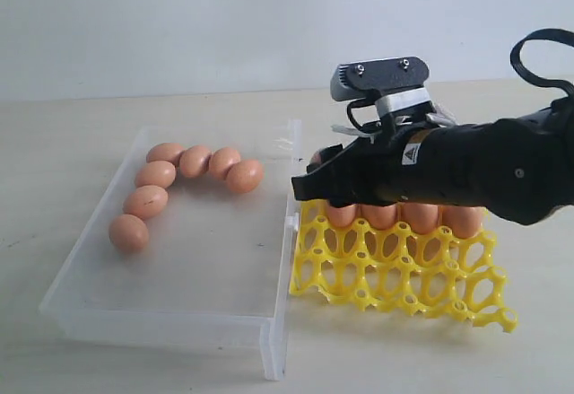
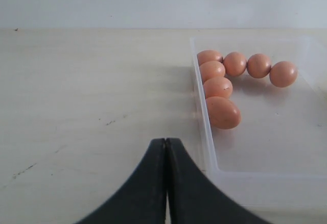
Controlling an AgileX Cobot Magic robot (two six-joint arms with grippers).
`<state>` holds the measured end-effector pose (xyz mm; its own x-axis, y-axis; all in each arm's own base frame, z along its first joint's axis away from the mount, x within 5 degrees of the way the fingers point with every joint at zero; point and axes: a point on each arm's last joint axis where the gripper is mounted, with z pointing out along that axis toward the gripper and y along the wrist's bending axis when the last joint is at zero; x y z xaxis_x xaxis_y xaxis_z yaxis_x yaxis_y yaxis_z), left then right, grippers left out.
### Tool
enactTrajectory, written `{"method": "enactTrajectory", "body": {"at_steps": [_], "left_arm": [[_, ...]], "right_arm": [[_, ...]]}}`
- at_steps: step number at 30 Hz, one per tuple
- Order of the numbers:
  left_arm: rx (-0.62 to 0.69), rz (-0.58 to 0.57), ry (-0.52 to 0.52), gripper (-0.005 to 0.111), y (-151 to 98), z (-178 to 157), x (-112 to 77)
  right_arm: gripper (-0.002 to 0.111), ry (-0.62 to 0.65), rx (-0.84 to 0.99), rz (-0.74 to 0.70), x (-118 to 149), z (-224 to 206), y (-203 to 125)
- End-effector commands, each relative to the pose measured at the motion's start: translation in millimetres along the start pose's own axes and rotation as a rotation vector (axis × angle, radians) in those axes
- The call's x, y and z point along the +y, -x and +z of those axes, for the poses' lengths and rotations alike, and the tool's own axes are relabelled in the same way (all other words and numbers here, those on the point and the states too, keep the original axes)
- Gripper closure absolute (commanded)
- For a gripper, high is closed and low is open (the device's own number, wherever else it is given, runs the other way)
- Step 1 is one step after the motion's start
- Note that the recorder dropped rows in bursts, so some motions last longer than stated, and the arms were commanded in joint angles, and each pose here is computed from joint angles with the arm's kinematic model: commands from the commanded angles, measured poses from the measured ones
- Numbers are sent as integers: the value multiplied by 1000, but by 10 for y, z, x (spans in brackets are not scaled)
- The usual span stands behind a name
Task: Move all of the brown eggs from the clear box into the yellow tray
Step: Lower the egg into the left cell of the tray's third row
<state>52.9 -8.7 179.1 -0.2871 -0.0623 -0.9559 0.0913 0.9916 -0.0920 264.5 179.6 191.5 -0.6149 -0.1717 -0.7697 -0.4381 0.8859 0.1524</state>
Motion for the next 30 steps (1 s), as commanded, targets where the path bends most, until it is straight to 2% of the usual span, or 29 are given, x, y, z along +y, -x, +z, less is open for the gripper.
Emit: {"method": "enactTrajectory", "body": {"at_steps": [1, 15, 25, 27, 30], "left_arm": [[-14, 0, 0, 107, 18, -8, -2], [-14, 0, 0, 107, 18, -8, -2], [-14, 0, 0, 107, 18, -8, -2], [-14, 0, 0, 107, 18, -8, -2], [-14, 0, 0, 107, 18, -8, -2]], "right_arm": [[108, -21, 13, 14, -61, 66, -101], [108, -69, 120, 40, -208, 279, -372], [108, -70, 124, 40, -210, 282, -383], [105, -70, 126, 40, -210, 282, -385], [94, -70, 129, 42, -210, 281, -388]]}}
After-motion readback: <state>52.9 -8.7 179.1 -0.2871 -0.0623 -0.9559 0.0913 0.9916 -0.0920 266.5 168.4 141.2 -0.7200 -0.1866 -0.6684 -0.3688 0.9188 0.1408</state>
